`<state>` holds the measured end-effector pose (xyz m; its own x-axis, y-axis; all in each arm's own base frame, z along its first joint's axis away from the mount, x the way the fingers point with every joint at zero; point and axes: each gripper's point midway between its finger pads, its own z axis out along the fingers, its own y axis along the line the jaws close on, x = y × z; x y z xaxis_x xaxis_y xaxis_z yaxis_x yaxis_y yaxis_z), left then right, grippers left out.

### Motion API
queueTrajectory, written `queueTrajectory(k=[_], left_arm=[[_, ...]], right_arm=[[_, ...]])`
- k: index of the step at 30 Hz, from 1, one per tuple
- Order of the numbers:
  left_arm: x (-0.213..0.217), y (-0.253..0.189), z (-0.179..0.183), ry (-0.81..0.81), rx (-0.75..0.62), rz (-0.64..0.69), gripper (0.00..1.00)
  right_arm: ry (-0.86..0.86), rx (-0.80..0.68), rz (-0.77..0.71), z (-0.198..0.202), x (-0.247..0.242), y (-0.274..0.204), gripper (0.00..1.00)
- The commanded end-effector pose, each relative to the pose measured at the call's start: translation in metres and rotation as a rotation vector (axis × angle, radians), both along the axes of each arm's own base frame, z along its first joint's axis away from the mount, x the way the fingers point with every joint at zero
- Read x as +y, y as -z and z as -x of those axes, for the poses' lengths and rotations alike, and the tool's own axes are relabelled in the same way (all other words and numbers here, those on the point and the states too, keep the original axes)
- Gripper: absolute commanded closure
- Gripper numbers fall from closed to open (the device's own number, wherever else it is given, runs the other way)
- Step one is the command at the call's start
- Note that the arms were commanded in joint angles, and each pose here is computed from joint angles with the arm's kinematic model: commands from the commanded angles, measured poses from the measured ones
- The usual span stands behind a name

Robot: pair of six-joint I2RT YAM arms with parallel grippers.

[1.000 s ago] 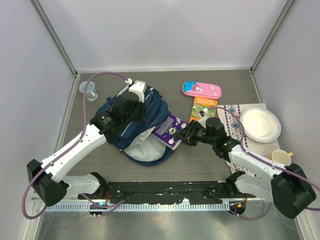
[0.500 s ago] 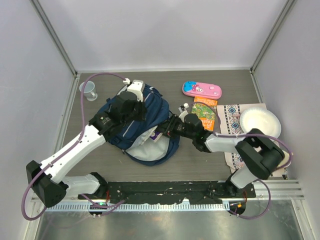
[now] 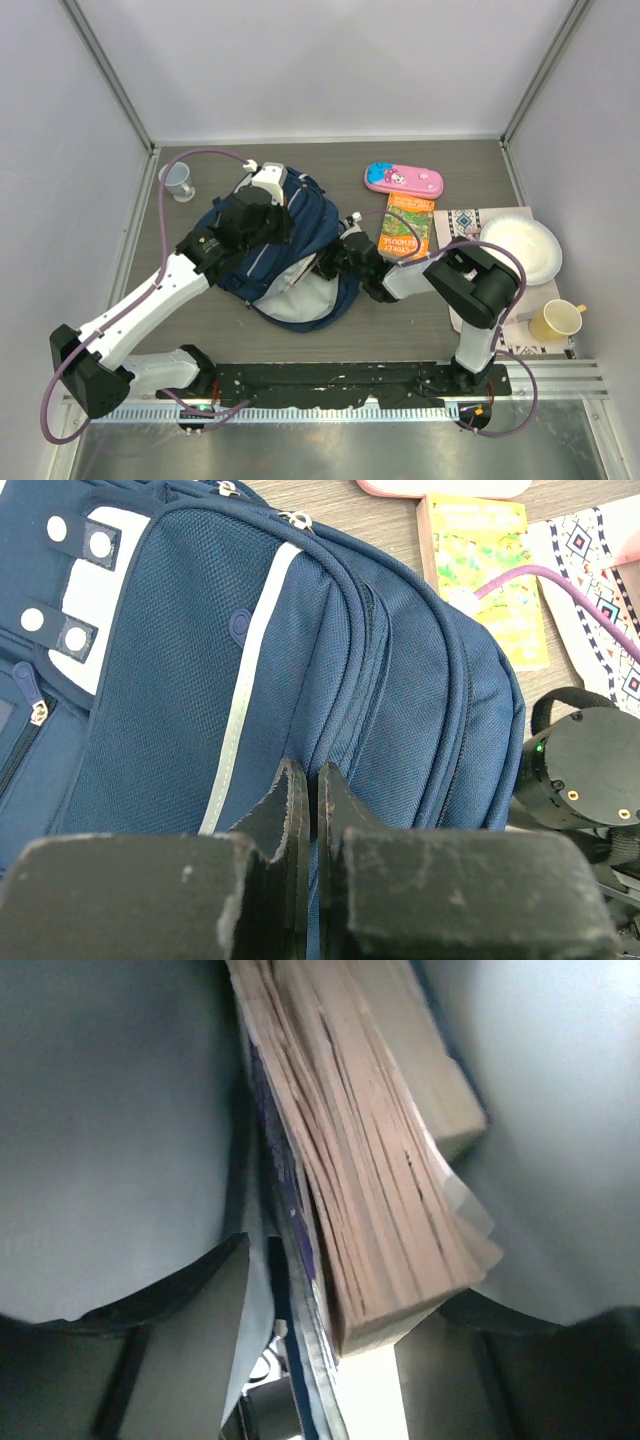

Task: Pack the student bag
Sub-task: Place the book in the student bag.

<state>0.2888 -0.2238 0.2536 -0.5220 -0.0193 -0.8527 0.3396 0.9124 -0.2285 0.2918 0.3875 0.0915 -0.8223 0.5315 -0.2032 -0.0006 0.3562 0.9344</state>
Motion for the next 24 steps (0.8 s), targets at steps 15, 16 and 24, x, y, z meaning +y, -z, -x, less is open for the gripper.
queueTrajectory(k=[15,16,24], left_arm=[[-0.007,-0.058,-0.01,-0.01,-0.155,0.175,1.0],[-0.007,-0.057,-0.009,-0.009,-0.153,0.173,1.0],[-0.009,-0.055,-0.009,-0.002,-0.147,0.184,1.0]], right_arm=[[-0.113,-0.013,0.287,0.034,-0.035,0.001,0.28],[-0.116,0.004,0.303,0.037,-0.037,0.004,0.28],[-0.123,-0.009,0.254,0.037,-0.033,-0.003,0.91]])
